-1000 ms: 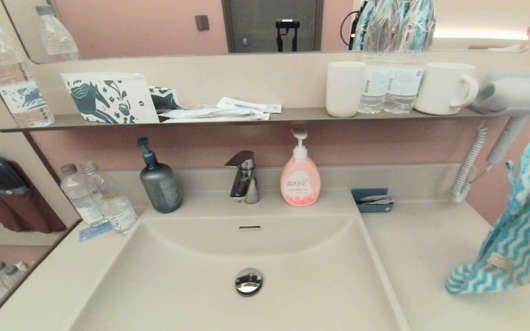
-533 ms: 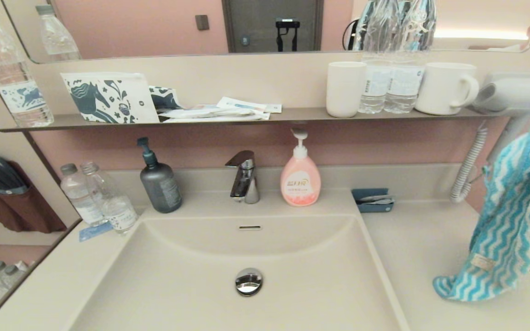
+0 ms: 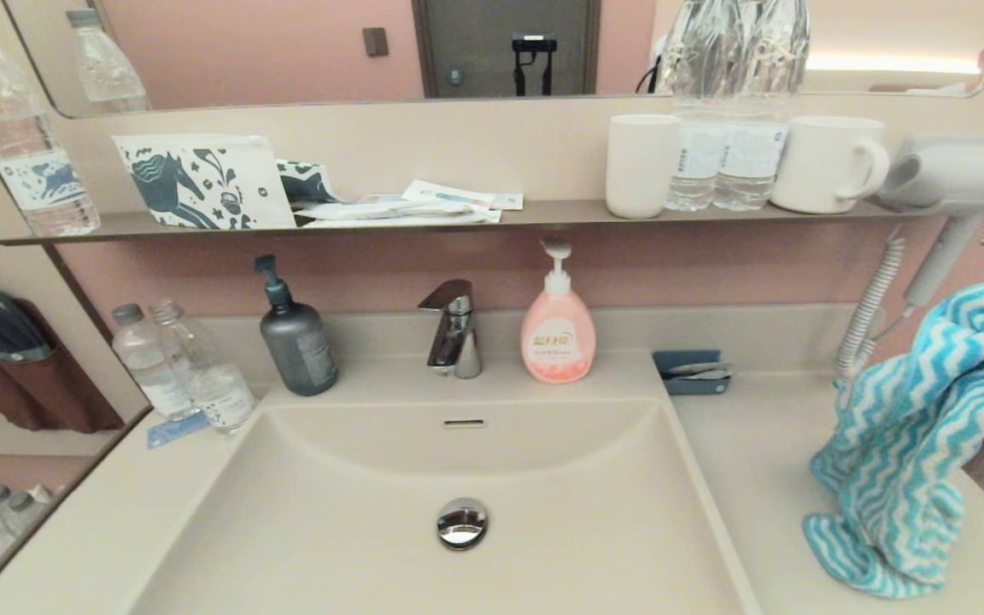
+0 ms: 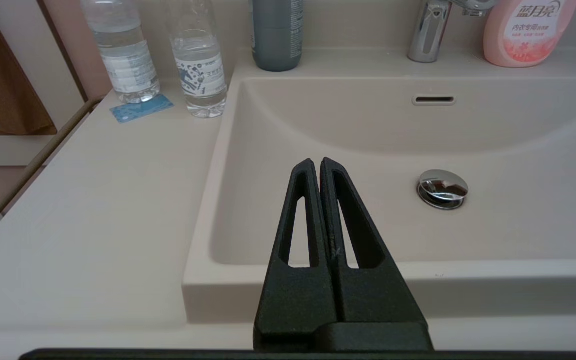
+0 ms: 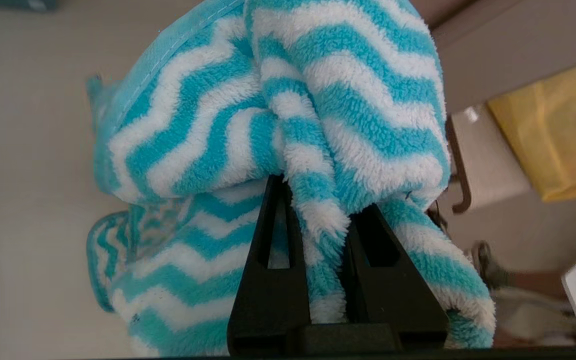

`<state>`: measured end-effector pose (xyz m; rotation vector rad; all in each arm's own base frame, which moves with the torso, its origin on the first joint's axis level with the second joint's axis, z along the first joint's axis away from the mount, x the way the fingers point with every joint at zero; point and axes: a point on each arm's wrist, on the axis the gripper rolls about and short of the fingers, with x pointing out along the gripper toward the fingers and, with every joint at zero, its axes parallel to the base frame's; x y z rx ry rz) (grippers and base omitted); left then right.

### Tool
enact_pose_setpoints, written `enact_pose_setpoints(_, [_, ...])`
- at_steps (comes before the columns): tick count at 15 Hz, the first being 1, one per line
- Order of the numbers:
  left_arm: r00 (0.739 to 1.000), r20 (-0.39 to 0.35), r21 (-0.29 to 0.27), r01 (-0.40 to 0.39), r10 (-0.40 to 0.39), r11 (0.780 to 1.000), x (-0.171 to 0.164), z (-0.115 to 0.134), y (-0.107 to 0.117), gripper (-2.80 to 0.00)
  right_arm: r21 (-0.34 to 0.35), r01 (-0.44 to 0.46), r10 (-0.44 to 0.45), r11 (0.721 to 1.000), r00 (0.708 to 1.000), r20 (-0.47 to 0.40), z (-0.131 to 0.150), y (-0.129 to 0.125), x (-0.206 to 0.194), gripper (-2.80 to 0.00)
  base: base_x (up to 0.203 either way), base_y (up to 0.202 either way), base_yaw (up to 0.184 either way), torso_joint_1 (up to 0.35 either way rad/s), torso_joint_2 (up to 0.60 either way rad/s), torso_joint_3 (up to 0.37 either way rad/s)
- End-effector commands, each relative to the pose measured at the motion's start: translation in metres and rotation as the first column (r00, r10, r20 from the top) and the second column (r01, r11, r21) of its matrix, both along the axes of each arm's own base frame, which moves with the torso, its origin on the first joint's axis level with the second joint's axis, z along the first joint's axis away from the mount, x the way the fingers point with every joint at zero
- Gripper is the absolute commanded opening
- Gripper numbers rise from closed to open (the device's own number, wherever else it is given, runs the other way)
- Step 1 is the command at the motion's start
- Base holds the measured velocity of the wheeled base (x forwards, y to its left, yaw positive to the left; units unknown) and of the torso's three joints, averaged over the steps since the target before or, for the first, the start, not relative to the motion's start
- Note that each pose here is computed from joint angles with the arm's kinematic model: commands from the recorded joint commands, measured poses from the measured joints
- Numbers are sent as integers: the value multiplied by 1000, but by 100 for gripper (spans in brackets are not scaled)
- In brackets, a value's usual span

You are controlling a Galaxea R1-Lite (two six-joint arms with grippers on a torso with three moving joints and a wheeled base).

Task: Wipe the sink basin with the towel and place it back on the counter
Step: Wipe the sink

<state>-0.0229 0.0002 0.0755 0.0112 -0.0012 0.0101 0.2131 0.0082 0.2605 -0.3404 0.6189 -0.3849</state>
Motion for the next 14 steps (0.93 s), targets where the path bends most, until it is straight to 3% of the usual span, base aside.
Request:
enact_pose_setpoints(1, [1000, -1, 0, -1, 1, 1000, 0, 0, 0, -280, -21, 48, -50, 999, 992, -119, -31, 2, 30, -280, 0, 0, 0, 0, 0, 0])
enact_pose_setpoints(8, [1000, -1, 0, -1, 1, 1000, 0, 0, 0, -280, -105, 95, -123, 990, 945, -304, -87, 6, 68, -280, 0, 0, 0, 0, 0, 0])
enact_pose_setpoints(14, [1000, -1, 0, -1, 1, 1000, 0, 0, 0, -280, -149, 143, -190, 978, 906, -379, -128, 8, 98, -280, 0, 0, 0, 0, 0, 0])
